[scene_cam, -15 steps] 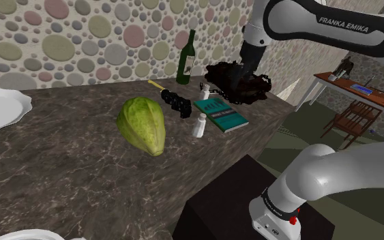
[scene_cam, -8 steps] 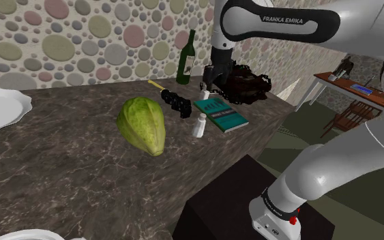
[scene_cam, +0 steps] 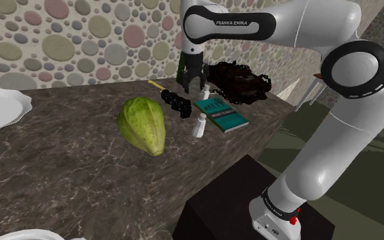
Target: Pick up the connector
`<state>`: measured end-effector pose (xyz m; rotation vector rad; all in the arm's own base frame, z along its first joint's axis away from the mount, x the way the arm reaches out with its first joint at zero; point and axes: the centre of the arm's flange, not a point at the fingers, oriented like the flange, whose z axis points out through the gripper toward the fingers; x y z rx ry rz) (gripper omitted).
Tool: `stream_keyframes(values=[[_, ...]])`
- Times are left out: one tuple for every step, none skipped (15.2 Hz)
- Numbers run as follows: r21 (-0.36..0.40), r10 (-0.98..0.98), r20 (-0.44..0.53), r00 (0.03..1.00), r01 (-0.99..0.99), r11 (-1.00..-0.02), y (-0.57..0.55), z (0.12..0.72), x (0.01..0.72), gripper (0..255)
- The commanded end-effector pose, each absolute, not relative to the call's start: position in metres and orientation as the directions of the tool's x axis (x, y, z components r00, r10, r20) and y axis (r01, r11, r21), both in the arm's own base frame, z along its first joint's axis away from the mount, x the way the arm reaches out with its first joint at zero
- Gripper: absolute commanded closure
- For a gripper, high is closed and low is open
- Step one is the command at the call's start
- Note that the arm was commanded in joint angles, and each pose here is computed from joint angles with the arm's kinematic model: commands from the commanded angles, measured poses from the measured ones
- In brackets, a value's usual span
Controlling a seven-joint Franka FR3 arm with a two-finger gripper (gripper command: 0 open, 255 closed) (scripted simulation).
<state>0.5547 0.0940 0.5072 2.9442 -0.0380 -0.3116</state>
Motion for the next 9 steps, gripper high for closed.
stream_keyframes(values=[[0.186, -0.062, -0.234, 0.970, -0.018, -0.982, 0.103, 0.487, 0.580, 0], [0.188, -0.070, -0.248, 0.966, -0.023, -0.982, 0.106, 0.478, 0.592, 0], [0.191, -0.078, -0.262, 0.962, -0.028, -0.981, 0.109, 0.469, 0.605, 0], [0.193, -0.085, -0.274, 0.958, -0.032, -0.981, 0.111, 0.462, 0.615, 0], [0.193, -0.085, -0.274, 0.958, -0.032, -0.981, 0.111, 0.457, 0.615, 0], [0.193, -0.085, -0.274, 0.958, -0.032, -0.981, 0.111, 0.451, 0.615, 0], [0.193, -0.085, -0.274, 0.958, -0.032, -0.981, 0.111, 0.446, 0.615, 0], [0.193, -0.085, -0.274, 0.958, -0.032, -0.981, 0.111, 0.441, 0.615, 0], [0.193, -0.085, -0.274, 0.958, -0.032, -0.981, 0.111, 0.436, 0.615, 0]])
